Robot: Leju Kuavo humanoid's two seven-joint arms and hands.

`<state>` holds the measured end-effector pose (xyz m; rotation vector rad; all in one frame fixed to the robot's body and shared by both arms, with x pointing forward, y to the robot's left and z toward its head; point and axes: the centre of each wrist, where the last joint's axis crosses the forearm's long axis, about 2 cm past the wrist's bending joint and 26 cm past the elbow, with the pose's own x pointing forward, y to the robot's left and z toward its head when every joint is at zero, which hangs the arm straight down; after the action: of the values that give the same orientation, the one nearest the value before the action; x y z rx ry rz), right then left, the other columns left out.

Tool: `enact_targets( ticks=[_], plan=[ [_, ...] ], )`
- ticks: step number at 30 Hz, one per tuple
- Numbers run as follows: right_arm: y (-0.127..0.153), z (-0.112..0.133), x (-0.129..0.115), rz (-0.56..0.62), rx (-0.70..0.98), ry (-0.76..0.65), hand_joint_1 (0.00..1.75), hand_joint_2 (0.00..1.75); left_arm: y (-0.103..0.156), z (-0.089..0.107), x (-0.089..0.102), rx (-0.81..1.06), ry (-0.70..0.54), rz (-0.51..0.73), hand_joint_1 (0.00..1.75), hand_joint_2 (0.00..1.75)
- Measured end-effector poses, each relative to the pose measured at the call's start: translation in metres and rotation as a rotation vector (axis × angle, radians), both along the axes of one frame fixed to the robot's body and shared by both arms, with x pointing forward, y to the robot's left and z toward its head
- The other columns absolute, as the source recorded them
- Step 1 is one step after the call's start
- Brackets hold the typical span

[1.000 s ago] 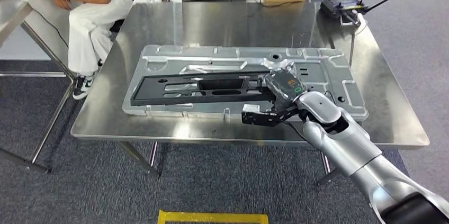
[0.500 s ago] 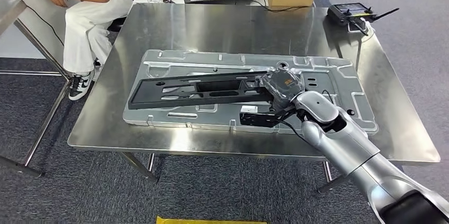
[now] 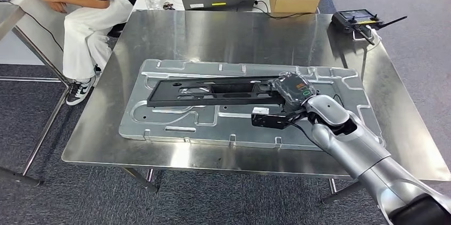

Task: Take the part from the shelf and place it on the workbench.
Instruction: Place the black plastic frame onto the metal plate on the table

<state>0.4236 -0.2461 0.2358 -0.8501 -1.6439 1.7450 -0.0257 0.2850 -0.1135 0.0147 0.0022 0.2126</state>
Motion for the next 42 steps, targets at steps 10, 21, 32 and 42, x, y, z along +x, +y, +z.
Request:
enact_targets(
  ticks=[10,21,32,42],
  plan=[
    [-0.028,-0.018,-0.002,-0.059,-0.034,0.036,0.00,0.00,-0.001,0.000,-0.002,-0.014,-0.015,0.038,0.00,1.75],
    [-0.054,-0.031,-0.003,-0.120,-0.062,0.076,0.00,0.00,-0.001,0.000,-0.005,-0.025,-0.013,0.050,0.00,0.00],
    [-0.050,-0.044,-0.010,-0.036,-0.023,0.130,0.00,0.00,-0.001,0.000,-0.005,-0.054,-0.008,0.064,0.00,0.00],
    [0.018,-0.022,-0.039,0.281,0.088,0.101,0.00,0.00,0.001,0.000,-0.005,-0.055,-0.008,0.051,0.00,0.00]
  ],
)
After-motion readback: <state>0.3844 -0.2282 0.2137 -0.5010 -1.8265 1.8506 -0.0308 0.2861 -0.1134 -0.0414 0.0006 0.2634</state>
